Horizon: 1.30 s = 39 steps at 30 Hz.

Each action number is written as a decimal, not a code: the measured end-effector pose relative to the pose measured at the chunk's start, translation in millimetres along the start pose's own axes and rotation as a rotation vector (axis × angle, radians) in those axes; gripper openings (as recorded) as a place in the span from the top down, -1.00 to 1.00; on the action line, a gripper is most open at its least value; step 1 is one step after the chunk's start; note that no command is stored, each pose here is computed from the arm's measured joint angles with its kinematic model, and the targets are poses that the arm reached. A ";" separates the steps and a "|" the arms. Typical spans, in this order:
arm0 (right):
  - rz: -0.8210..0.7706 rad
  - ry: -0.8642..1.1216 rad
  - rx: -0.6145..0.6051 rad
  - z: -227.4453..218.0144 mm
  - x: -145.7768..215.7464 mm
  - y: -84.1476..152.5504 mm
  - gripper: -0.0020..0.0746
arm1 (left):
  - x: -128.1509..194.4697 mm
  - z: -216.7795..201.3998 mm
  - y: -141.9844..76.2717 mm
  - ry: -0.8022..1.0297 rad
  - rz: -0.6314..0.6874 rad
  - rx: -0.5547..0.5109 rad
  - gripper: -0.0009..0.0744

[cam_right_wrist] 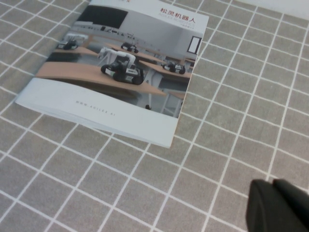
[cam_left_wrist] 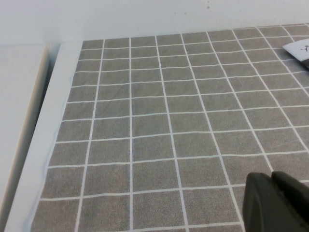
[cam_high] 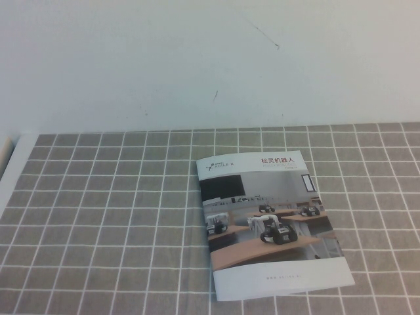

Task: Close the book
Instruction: 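Close the open booklet and leave it lying on the table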

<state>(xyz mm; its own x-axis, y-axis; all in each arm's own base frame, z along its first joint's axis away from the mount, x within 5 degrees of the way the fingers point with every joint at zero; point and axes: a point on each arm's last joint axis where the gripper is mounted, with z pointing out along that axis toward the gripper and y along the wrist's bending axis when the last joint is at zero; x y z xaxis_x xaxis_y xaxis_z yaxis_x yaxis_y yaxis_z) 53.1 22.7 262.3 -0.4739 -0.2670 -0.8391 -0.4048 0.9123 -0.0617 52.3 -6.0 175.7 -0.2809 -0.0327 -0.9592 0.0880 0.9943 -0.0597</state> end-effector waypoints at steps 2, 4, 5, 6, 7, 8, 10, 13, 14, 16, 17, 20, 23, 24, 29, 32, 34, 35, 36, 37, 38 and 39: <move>0.000 0.000 0.000 0.0 0.0 0.0 0.95 | 0.0 0.0 0.0 0.000 0.000 0.000 0.99; 0.000 -0.004 0.001 0.2 0.3 0.0 0.95 | 0.0 0.0 0.0 0.000 0.000 0.000 0.99; 0.000 -0.006 0.001 0.8 1.9 0.1 0.95 | 0.0 0.0 0.0 0.000 0.000 0.000 0.99; 0.000 -0.008 0.002 1.1 4.5 0.4 0.95 | 0.0 0.0 0.0 0.000 0.000 0.000 0.99; 0.001 -0.014 0.005 2.2 7.3 0.5 0.95 | 0.0 0.0 0.0 0.000 0.000 0.000 0.99; 0.006 -0.026 0.014 4.0 10.5 0.2 0.95 | 0.0 0.0 0.0 0.000 0.000 0.000 0.99; 0.010 -0.058 0.051 9.6 18.2 -1.8 0.95 | 0.0 0.0 0.0 0.000 0.000 0.000 0.99; 0.018 -0.132 0.141 17.9 31.6 -6.5 0.95 | 0.0 0.0 0.0 0.000 0.000 0.000 0.99; 0.016 -0.156 0.180 20.6 37.1 -8.5 0.95 | 0.0 0.0 0.0 0.000 0.000 0.000 0.99; 0.012 -0.193 0.245 24.8 47.5 -11.2 0.95 | 0.0 0.0 0.0 0.000 0.000 0.000 0.99; 0.016 -0.197 0.274 27.7 53.7 -12.4 0.95 | 0.0 0.0 0.0 0.000 0.000 0.000 0.98; 0.049 -0.200 0.325 36.1 73.1 -13.3 0.95 | 0.0 0.0 0.0 0.000 0.000 0.000 0.99; 0.077 -0.192 0.334 41.7 83.5 -13.2 0.95 | 0.0 0.0 0.0 0.000 0.000 0.000 0.99; 0.080 -0.194 0.334 41.5 83.6 -13.1 0.95 | 0.0 0.0 0.0 0.000 0.000 0.000 0.99; 0.086 -0.194 0.336 41.4 83.8 -13.2 0.95 | 0.0 0.0 0.1 0.000 0.001 -0.001 0.99; 0.086 -0.194 0.336 41.4 83.8 -13.2 0.95 | 0.0 0.0 0.1 0.000 -0.001 -0.001 0.99; 0.086 -0.194 0.336 41.4 83.8 -13.2 0.95 | 0.0 0.0 0.1 0.000 -0.004 -0.001 0.99; 0.086 -0.194 0.336 41.4 83.8 -13.2 0.95 | 0.0 0.0 0.1 0.000 -0.004 -0.001 0.99; 0.086 -0.194 0.336 41.4 83.8 -13.2 0.95 | 0.0 0.0 0.1 0.000 -0.004 -0.001 0.99; 0.086 -0.194 0.336 41.4 83.8 -13.2 0.95 | 0.0 0.0 0.1 0.000 -0.004 -0.001 0.99; 0.086 -0.194 0.336 41.4 83.8 -13.2 0.95 | 0.0 0.0 0.1 0.000 -0.004 -0.001 0.99; 0.086 -0.194 0.336 41.4 83.8 -13.2 0.95 | 0.0 0.0 0.1 0.000 -0.006 -0.001 0.99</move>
<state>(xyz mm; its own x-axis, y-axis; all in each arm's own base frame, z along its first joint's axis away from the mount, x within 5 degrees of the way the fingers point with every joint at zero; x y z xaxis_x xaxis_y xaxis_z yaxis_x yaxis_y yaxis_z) 51.1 1.2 170.4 -0.3257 -0.1506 -0.9334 -0.0758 0.9882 -0.1330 52.3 -6.0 175.7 -0.2814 -0.0391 -0.9588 0.0857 0.9942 -0.0657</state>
